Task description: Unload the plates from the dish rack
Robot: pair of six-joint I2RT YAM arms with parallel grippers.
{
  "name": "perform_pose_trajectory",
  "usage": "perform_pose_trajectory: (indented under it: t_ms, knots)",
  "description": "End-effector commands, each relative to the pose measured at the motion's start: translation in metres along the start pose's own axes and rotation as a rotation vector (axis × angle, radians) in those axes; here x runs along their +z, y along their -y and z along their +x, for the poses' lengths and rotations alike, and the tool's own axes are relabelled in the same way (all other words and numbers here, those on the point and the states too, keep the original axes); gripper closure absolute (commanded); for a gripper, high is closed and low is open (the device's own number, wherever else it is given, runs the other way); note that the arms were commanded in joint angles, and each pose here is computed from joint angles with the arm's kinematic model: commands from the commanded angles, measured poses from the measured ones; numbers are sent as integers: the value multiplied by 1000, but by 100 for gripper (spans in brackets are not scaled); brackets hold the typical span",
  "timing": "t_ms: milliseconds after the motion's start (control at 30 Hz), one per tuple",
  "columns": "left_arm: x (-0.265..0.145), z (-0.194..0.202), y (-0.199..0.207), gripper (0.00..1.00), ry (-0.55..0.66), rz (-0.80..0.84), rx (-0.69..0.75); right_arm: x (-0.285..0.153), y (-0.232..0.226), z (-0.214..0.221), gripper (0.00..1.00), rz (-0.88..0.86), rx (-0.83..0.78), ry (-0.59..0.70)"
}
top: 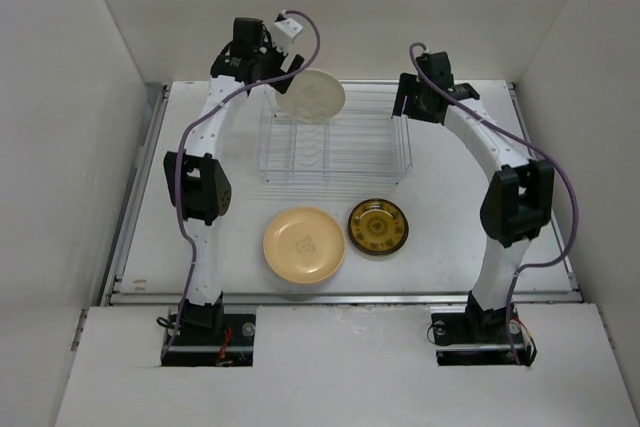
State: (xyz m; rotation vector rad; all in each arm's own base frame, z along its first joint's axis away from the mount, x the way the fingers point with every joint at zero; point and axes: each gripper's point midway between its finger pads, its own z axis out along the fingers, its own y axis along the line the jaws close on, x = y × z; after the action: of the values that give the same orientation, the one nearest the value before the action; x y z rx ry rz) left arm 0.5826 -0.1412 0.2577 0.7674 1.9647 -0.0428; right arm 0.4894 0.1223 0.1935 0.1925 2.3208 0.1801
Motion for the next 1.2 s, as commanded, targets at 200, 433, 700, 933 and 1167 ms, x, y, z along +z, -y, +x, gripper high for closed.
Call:
perform_pose_trajectory:
  t_ms: [200, 433, 700, 933, 1167]
  knots:
    - [71, 4, 18, 0, 74, 17, 89, 63, 8, -18, 27, 119, 65, 83]
    - [72, 7, 11, 86, 48, -61, 50, 76, 1, 8, 53, 51, 61, 35]
    - [31, -14, -10, 100, 52, -168, 0, 73, -10, 19, 90, -18, 29, 33]
    - [-7, -63, -18, 100, 167, -187, -142, 68, -9, 15, 93, -12, -16, 22]
    - [-24, -60, -13, 100, 153, -194, -283, 65, -5, 18, 95, 3, -26, 15]
